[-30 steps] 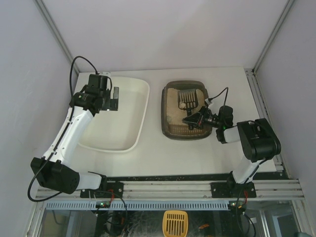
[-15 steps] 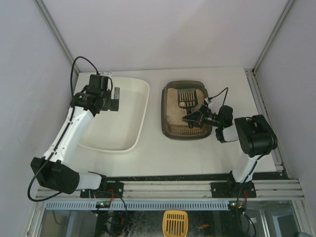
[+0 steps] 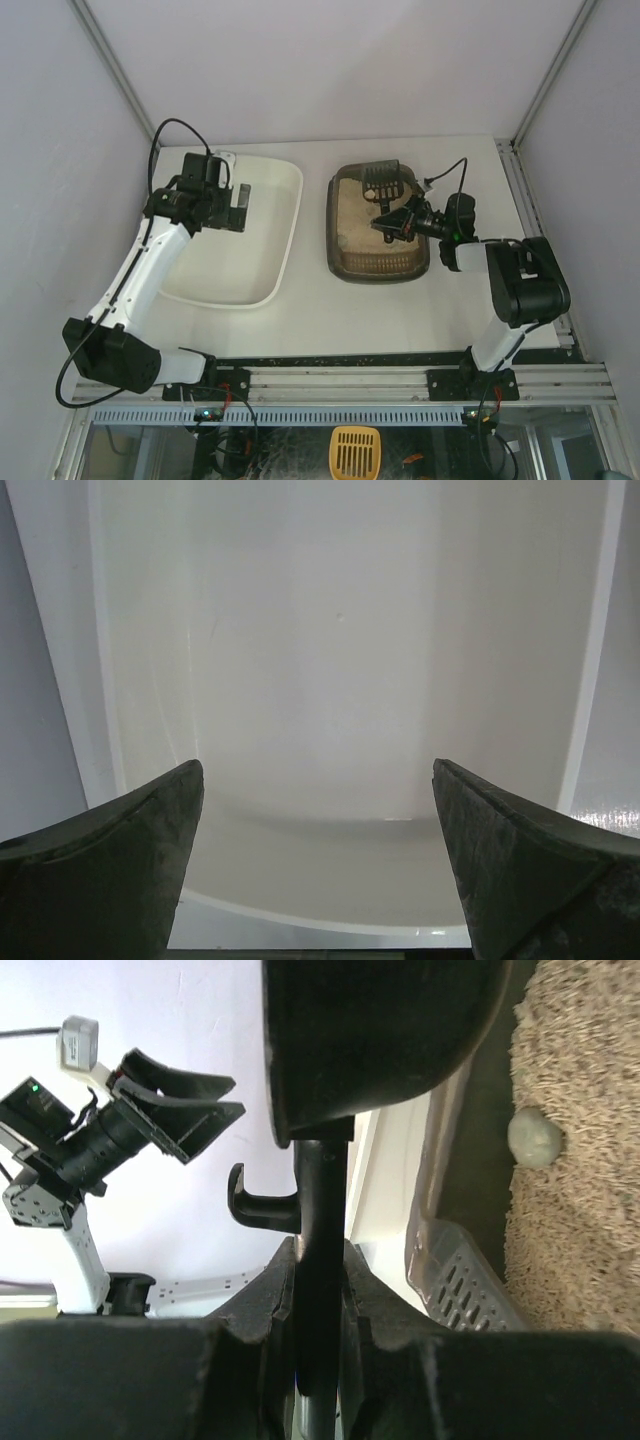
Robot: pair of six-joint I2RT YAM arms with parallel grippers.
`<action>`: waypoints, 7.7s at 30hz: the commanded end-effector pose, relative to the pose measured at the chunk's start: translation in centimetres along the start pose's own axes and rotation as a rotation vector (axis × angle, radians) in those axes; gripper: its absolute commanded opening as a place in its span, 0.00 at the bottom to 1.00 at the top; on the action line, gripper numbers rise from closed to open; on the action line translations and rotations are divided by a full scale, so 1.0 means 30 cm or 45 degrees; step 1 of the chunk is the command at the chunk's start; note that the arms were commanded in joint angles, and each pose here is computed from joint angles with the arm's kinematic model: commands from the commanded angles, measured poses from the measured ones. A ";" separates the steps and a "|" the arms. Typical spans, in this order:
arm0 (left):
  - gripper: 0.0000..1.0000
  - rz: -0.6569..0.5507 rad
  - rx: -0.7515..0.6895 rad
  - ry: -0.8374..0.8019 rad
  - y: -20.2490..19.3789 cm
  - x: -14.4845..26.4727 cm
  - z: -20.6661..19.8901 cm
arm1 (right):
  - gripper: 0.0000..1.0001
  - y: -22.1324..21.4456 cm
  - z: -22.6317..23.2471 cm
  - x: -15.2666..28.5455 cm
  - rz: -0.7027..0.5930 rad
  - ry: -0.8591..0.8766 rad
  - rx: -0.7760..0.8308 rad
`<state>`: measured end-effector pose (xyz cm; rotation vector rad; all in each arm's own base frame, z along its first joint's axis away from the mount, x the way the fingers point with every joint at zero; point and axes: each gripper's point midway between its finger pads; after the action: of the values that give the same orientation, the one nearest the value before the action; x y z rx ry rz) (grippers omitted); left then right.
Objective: Clean the litter box
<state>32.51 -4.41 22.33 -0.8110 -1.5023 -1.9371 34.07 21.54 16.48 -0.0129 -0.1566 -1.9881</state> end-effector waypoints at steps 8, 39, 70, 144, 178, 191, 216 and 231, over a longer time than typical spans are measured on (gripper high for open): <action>1.00 -0.101 -0.067 0.108 0.007 0.066 0.072 | 0.00 0.011 0.050 0.015 -0.032 -0.005 0.018; 0.99 -0.011 -0.256 -0.417 -0.067 0.108 -0.143 | 0.00 -0.090 0.066 0.036 -0.005 -0.053 0.052; 0.98 -0.025 -0.243 -0.316 -0.063 0.094 -0.101 | 0.00 -0.020 0.100 0.176 -0.159 -0.047 0.277; 0.99 -0.131 0.420 -0.355 -0.047 0.271 0.288 | 0.00 -0.583 0.050 -0.437 0.377 -1.151 1.628; 0.98 -0.288 0.020 -0.567 0.239 0.288 -0.088 | 0.00 -0.340 0.194 -0.143 0.235 -1.133 1.048; 1.00 -0.161 0.879 -0.795 0.497 0.017 -0.466 | 0.00 -0.094 -0.028 0.203 0.187 -1.655 0.326; 1.00 -0.083 0.771 -0.778 0.362 0.059 -0.417 | 0.00 0.127 -0.290 0.093 0.264 -1.834 0.276; 1.00 -0.215 0.732 -0.605 0.217 0.072 -0.143 | 0.00 -0.011 -0.355 -0.063 0.531 -1.527 0.212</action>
<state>35.77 -10.88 27.87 -0.8960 -2.3456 -1.2951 36.56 19.43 6.57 -1.1519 -1.0974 -1.3709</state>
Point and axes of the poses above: each gripper's point midway between its finger pads, its own x axis back along the fingers, its own z axis along the line the jaws close on, y = z × x, and after that the axes turned 3 degrees about -x, right-handed
